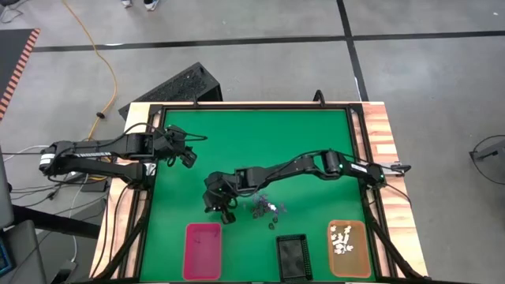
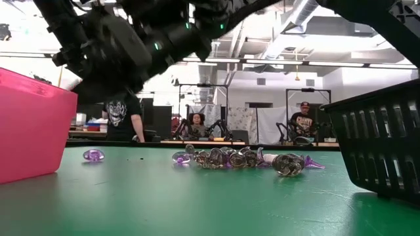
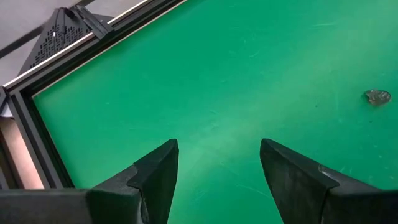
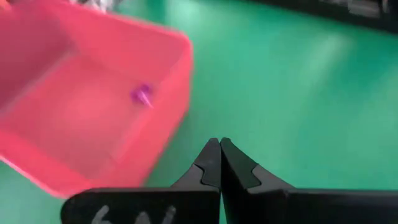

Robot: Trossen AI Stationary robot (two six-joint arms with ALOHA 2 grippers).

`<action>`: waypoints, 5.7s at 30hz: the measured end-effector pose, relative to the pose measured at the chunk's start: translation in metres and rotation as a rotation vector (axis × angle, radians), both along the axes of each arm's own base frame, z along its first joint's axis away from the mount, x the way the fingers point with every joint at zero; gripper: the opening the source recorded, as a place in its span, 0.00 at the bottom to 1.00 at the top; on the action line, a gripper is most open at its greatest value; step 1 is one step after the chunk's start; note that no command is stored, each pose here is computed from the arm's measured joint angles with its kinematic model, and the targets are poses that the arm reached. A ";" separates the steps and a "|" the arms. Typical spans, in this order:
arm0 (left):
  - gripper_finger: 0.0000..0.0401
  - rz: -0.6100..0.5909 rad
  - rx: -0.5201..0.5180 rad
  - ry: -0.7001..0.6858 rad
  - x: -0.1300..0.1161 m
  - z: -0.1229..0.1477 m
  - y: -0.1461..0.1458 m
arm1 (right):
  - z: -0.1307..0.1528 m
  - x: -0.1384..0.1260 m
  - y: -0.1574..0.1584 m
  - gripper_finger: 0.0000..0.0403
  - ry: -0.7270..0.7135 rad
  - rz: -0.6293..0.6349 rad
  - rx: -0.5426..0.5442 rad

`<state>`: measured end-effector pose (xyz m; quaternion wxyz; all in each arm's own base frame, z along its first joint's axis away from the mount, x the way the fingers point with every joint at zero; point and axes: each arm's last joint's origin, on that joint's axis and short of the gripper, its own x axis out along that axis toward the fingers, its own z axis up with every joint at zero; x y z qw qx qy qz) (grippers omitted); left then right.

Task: Sort Halloween decoration
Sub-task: Put the violet witch hat toy into the red organizing bin

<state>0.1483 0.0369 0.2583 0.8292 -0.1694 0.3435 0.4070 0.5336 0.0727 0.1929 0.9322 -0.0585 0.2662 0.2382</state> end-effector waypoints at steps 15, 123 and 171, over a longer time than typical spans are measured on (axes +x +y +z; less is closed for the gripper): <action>0.55 -0.007 0.007 0.007 0.000 0.000 0.000 | -0.010 -0.010 -0.023 0.33 0.209 -0.115 -0.158; 0.55 -0.009 -0.062 -0.025 0.001 -0.001 -0.001 | 0.064 -0.096 -0.012 0.17 0.525 -0.185 -0.141; 0.55 0.027 -0.020 -0.027 0.000 0.000 0.000 | -0.002 -0.097 0.016 0.35 0.412 -0.414 -0.188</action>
